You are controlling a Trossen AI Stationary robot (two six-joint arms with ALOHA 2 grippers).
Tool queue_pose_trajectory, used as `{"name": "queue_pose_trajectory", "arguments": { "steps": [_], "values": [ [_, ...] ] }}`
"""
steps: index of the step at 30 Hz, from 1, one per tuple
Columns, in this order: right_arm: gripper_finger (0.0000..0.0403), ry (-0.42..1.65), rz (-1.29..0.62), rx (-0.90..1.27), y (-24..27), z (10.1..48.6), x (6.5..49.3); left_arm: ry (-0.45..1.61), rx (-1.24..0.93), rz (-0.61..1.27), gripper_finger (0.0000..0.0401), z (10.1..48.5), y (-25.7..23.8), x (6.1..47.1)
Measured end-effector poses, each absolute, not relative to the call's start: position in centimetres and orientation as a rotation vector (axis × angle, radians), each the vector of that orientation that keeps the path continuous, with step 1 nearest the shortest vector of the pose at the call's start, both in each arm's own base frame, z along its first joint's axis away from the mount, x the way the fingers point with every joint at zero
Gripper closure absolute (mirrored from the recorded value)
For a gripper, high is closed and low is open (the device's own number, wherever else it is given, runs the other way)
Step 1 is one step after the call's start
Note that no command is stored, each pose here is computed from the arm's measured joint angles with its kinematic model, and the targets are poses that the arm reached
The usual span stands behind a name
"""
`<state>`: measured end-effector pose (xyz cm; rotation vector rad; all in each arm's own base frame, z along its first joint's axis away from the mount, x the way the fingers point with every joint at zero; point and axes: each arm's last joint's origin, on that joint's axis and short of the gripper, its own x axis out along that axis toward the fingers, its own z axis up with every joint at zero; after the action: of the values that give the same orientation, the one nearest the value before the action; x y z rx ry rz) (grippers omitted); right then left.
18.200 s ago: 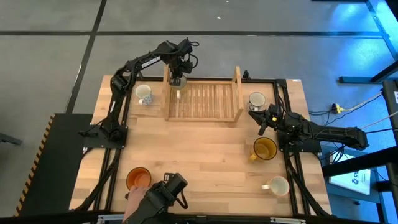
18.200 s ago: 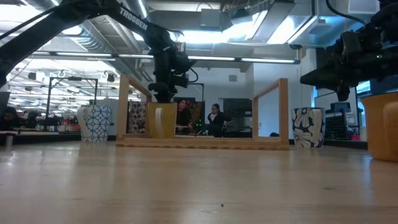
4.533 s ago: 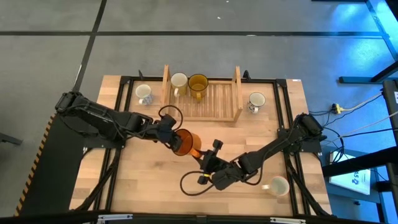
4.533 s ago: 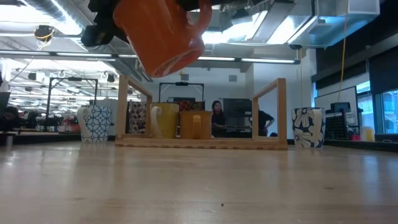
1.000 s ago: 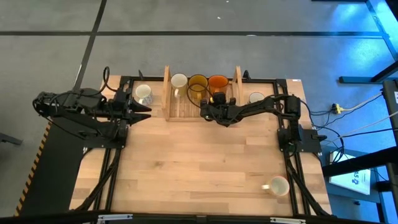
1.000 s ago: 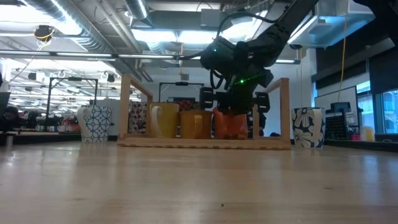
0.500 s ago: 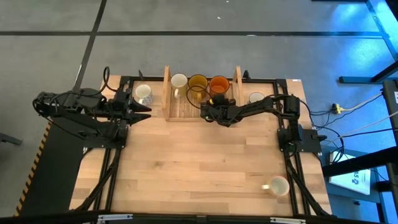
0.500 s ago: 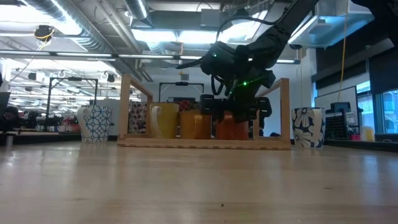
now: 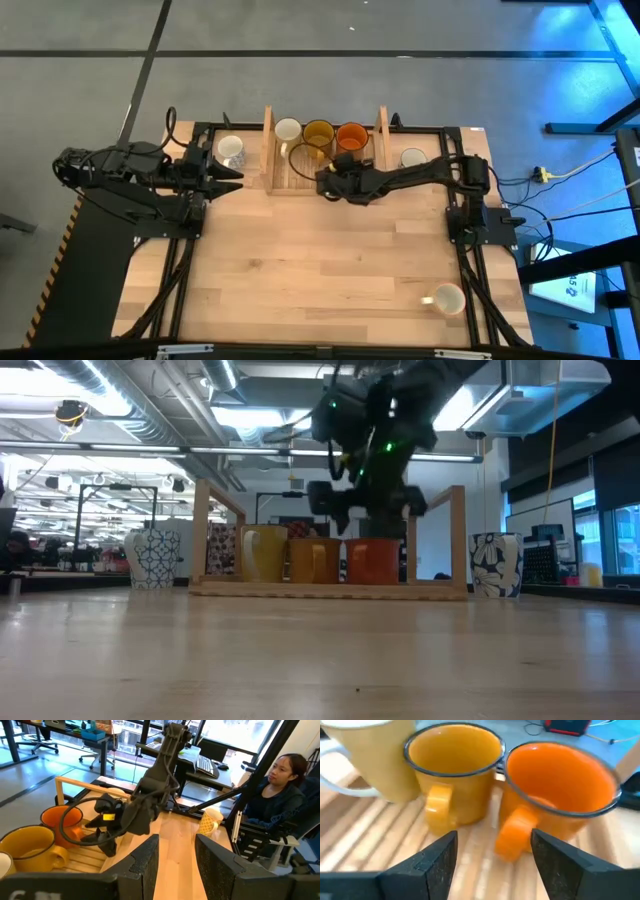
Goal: Place coffee mugs
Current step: Put the orange mug on the shelf, then put the patterned yellow mug on the shelf
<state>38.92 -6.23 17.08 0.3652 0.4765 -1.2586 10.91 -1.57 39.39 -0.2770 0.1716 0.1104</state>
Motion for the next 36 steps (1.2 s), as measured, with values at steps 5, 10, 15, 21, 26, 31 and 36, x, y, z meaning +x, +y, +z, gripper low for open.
{"name": "queue_pose_trajectory", "arguments": {
  "steps": [5, 10, 15, 21, 26, 31, 36],
  "values": [
    [0.0162, 0.614, -1.268, 0.327, -5.8, 20.5, 39.0, 0.17, -0.277, 0.113, 0.028, 39.4, -1.6, 10.9],
    [0.0162, 0.743, -1.105, 0.339, -3.8, 24.3, 40.1, 0.173, -0.275, 0.121, 0.028, 39.4, -1.6, 11.0],
    [0.0162, 0.795, -0.907, 0.308, 0.3, 27.0, 40.3, 0.219, -0.261, 0.131, 0.028, 38.9, -1.7, 11.5],
    [0.0162, 0.891, -0.651, 0.361, 6.1, 28.0, 39.0, 0.342, -0.203, 0.165, 0.028, 37.7, -1.9, 12.6],
    [0.0162, 0.927, -0.493, 0.43, 10.4, 30.3, 36.3, 0.434, -0.169, 0.177, 0.028, 36.6, -2.2, 14.1],
    [0.0162, 0.914, -0.475, 0.513, 13.4, 32.2, 32.2, 0.494, -0.163, 0.169, 0.028, 35.8, -2.8, 15.9],
    [0.0162, 0.974, -0.468, 0.63, 16.3, 32.5, 28.0, 0.532, -0.193, 0.167, 0.028, 35.0, -3.6, 17.5]
  ]
}}
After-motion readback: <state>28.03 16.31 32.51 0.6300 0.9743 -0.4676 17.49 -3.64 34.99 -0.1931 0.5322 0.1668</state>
